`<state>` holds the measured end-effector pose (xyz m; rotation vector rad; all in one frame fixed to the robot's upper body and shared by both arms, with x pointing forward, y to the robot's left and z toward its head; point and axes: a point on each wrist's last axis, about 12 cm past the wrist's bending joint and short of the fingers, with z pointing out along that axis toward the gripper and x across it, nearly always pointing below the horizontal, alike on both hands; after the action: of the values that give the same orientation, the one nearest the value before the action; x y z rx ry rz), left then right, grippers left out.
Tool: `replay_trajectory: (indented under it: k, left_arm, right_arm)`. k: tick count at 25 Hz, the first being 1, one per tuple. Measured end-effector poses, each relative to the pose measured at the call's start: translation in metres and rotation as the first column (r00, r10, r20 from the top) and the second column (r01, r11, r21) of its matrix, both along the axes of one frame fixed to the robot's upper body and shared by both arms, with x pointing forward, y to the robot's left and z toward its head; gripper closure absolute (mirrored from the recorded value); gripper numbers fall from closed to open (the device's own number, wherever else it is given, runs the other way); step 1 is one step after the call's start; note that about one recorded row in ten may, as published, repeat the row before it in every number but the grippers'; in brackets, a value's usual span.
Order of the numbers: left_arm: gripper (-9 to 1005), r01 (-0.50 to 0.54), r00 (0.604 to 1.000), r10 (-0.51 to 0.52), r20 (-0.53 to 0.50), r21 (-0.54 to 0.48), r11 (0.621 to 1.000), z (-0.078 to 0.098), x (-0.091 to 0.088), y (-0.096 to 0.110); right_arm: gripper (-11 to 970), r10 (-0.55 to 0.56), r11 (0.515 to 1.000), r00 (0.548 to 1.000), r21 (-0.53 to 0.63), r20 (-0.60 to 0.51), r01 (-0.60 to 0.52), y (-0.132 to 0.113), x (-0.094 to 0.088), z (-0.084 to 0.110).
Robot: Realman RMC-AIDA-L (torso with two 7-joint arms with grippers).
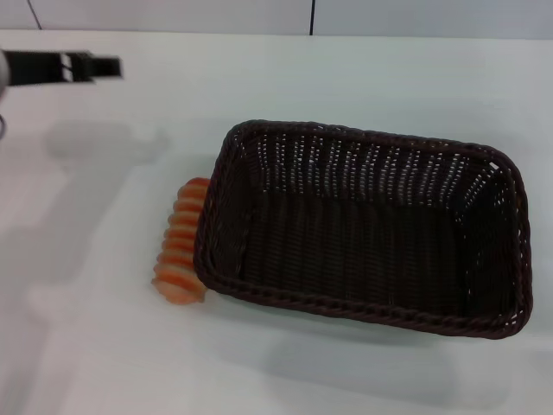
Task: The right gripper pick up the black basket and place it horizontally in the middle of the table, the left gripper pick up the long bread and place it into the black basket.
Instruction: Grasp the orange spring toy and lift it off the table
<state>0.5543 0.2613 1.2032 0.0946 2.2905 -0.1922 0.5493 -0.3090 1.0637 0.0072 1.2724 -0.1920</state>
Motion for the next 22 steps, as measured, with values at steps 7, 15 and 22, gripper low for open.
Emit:
replay_trajectory:
  k: [7, 15, 22]
  left_arm:
    - [134, -0.003, 0.99, 0.001, -0.139, -0.013, 1.0, -0.012, 0.004, -0.01]
    - [135, 0.032, 0.948, -0.028, -0.316, 0.008, 0.999, -0.017, 0.001, -0.023]
    - [135, 0.07, 0.911, -0.055, -0.408, 0.022, 0.997, -0.021, -0.001, -0.032]
  right_arm:
    - [598, 0.027, 0.999, 1.0, 0.019, -0.006, -0.027, -0.014, 0.017, 0.009]
    - [596, 0.036, 0.999, 0.999, 0.009, 0.007, -0.036, -0.016, 0.025, 0.016]
    - [597, 0.045, 0.999, 0.999, 0.007, 0.016, -0.045, -0.013, 0.029, 0.019]
